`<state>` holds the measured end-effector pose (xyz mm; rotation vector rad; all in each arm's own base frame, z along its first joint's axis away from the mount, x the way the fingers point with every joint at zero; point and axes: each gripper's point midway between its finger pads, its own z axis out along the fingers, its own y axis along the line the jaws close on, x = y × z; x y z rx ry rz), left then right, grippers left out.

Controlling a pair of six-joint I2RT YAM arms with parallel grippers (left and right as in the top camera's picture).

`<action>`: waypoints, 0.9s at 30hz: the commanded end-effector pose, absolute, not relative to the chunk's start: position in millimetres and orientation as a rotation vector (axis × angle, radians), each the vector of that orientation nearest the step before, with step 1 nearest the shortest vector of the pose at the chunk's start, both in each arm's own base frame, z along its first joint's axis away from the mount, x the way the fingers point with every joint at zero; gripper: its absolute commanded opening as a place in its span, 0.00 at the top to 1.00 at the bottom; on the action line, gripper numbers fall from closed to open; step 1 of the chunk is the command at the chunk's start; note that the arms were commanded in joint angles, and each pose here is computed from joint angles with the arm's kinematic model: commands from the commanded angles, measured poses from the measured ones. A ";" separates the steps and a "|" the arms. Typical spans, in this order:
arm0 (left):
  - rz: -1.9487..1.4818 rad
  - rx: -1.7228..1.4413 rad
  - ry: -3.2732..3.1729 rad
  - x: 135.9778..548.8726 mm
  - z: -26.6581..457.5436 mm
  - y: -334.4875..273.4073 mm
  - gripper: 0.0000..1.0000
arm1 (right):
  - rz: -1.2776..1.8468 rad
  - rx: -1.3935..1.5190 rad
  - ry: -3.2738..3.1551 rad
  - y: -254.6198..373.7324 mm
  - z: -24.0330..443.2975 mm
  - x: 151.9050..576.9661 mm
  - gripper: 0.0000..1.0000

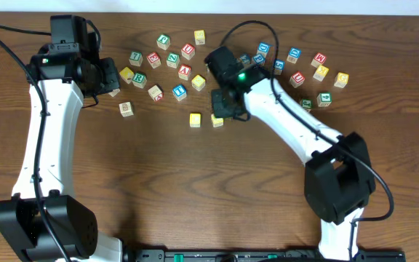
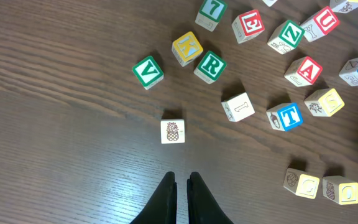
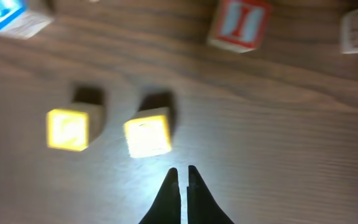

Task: Spell out CORL

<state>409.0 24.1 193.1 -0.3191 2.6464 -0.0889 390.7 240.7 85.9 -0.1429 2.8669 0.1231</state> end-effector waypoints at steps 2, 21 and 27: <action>-0.078 -0.309 2.630 408.9 199.2 26.0 0.92 | 0.068 -0.089 2.904 225.0 67.8 392.4 0.98; -0.078 -0.309 2.630 408.9 199.2 26.0 0.92 | 0.143 -0.004 3.020 228.7 10.9 367.8 0.99; -0.078 -0.309 2.630 408.8 199.1 26.0 0.92 | 0.167 0.053 3.033 230.9 7.4 363.9 0.99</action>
